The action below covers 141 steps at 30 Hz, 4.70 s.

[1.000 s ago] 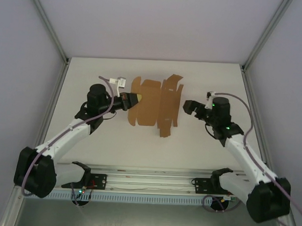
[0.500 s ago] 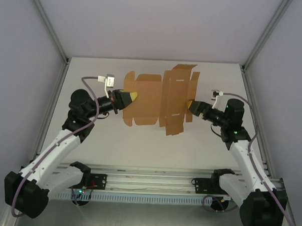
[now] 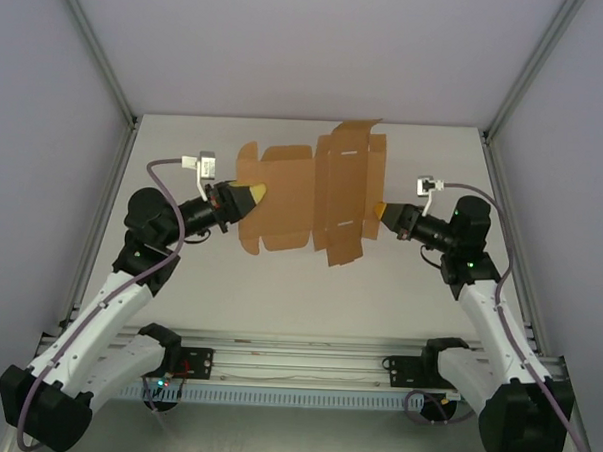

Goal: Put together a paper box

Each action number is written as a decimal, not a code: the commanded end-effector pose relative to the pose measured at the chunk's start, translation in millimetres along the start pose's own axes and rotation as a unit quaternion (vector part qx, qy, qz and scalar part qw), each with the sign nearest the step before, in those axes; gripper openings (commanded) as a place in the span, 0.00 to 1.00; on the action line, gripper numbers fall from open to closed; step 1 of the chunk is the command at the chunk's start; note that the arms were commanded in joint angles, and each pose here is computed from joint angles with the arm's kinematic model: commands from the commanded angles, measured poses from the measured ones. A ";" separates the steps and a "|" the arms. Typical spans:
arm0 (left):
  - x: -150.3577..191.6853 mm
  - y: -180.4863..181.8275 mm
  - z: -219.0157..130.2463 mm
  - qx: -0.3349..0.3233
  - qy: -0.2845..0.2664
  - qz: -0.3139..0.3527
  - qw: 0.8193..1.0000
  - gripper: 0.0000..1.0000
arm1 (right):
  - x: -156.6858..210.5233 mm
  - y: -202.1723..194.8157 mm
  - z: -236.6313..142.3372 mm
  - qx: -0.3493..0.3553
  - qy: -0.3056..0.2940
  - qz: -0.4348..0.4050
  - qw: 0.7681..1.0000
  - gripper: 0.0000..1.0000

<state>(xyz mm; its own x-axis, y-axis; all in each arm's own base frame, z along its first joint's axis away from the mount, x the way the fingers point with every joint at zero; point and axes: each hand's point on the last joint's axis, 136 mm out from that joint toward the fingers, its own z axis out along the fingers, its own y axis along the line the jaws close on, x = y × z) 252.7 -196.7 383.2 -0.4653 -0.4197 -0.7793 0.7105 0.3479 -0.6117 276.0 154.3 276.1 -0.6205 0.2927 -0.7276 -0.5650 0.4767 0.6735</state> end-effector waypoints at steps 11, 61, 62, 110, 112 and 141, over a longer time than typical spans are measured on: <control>37.1 90.9 -26.4 -0.208 0.004 -0.022 0.978 0.84 | 10.3 -26.5 1.1 0.097 0.025 -0.108 0.989 0.00; 127.1 266.5 6.0 -0.416 0.243 -0.027 0.876 1.00 | 79.1 -73.8 133.4 0.207 0.204 -0.680 0.673 0.00; 129.9 265.8 8.6 -0.412 0.247 -0.023 0.877 1.00 | 78.4 -72.0 132.7 0.206 0.201 -0.677 0.677 0.00; 185.1 292.1 -91.8 -0.508 0.197 -0.080 0.834 1.00 | 80.8 -85.2 124.6 0.210 0.215 -0.646 0.701 0.00; 183.4 293.7 -86.1 -0.499 0.189 -0.078 0.842 1.00 | 79.8 -83.7 125.8 0.208 0.213 -0.647 0.702 0.00; 208.8 296.4 -34.1 -0.474 0.235 -0.004 0.849 0.97 | 89.8 -72.7 128.5 0.169 0.208 -0.644 0.716 0.00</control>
<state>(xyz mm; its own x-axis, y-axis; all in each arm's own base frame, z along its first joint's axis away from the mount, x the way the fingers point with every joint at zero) 342.0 -161.9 33.6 -0.7986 -0.1267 -0.5884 0.1000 0.9361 -0.3373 332.6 253.6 138.9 0.1352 -0.8148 -0.5637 -0.7027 0.3223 -0.6344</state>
